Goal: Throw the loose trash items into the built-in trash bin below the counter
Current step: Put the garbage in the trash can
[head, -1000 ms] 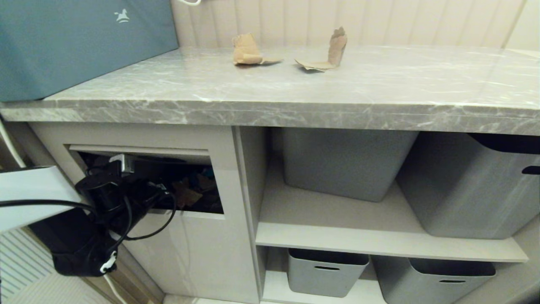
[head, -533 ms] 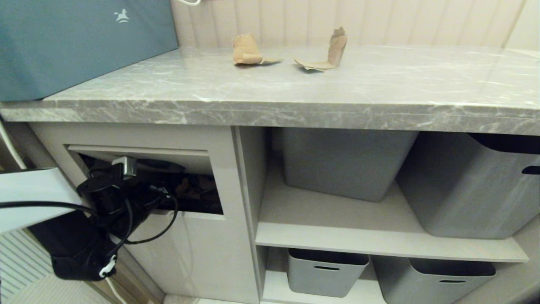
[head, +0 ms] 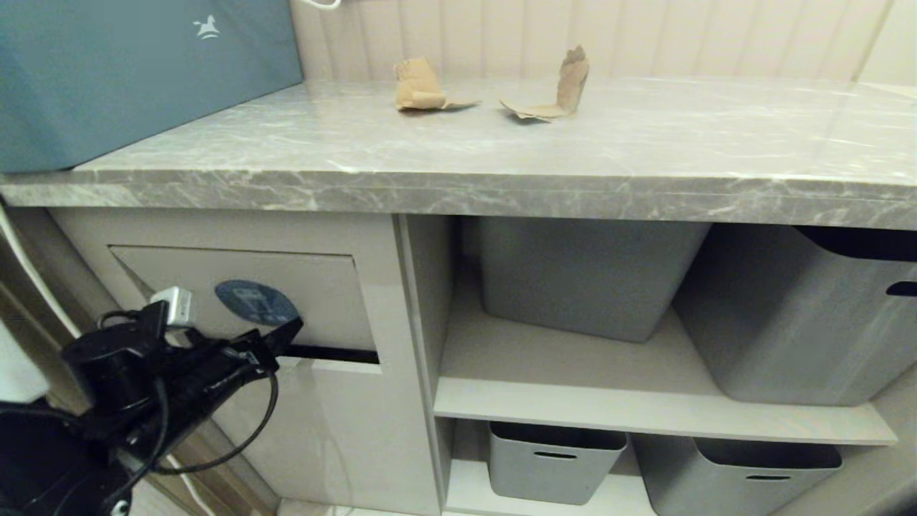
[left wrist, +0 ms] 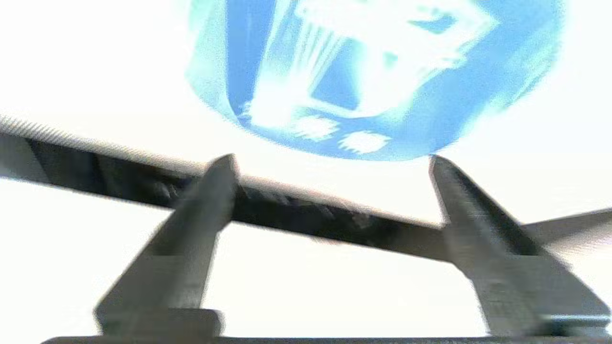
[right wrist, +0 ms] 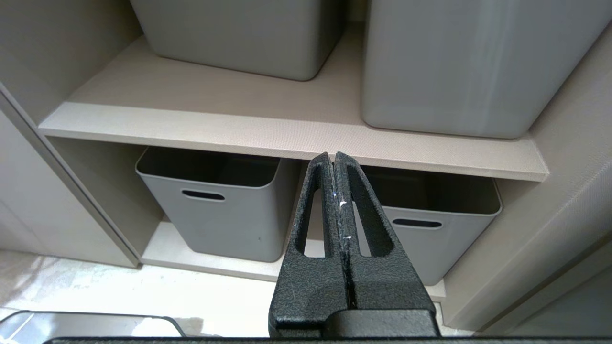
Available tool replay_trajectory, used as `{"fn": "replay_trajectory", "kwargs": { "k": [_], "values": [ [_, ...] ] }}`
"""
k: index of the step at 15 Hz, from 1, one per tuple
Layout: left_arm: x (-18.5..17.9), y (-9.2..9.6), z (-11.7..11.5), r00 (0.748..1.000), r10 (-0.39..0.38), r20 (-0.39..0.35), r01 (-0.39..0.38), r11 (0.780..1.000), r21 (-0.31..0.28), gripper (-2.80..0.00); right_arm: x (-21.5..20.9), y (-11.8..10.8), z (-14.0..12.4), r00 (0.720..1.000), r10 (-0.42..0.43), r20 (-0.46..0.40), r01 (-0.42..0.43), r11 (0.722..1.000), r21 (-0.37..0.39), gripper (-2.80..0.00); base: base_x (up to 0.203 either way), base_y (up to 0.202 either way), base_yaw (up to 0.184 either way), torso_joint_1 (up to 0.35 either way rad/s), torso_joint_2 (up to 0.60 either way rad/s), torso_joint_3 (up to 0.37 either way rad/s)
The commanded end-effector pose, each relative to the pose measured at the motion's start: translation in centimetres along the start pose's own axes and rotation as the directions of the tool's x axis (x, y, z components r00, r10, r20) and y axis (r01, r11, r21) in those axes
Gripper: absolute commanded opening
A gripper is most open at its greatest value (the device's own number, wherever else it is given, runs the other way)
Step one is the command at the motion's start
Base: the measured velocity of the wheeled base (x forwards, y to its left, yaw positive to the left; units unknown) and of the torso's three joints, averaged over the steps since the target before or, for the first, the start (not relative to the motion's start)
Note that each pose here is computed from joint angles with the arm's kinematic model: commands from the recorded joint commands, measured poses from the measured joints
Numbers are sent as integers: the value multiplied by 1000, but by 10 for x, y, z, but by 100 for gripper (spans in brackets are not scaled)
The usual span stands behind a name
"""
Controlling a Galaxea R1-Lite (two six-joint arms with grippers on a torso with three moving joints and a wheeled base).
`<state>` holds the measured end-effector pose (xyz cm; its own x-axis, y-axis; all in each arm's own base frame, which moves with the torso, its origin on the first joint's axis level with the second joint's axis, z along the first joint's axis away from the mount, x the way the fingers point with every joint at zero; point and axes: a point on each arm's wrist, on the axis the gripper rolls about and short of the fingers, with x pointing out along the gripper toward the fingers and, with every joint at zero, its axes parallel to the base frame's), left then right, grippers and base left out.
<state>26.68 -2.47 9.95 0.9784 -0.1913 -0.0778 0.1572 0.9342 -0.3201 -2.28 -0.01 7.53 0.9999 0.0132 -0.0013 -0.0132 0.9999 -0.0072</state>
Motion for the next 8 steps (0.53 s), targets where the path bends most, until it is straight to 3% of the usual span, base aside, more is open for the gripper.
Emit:
{"fn": "replay_trajectory", "kwargs": {
  "k": [1,5,8],
  "values": [
    [-33,-10,18,998,-20,66,20,1000,7,-280,0,0,0,1000,1,1,-1,1000,0,-280,0,0,0,0,0,0],
    [-75,-18,32,990,-35,140,30,999,34,-280,0,0,0,1000,1,1,-1,1000,1,-280,0,0,0,0,0,0],
    [-116,-20,45,968,-26,249,0,995,101,-280,0,0,0,1000,1,1,-1,1000,1,-280,0,0,0,0,0,0]
  ]
}}
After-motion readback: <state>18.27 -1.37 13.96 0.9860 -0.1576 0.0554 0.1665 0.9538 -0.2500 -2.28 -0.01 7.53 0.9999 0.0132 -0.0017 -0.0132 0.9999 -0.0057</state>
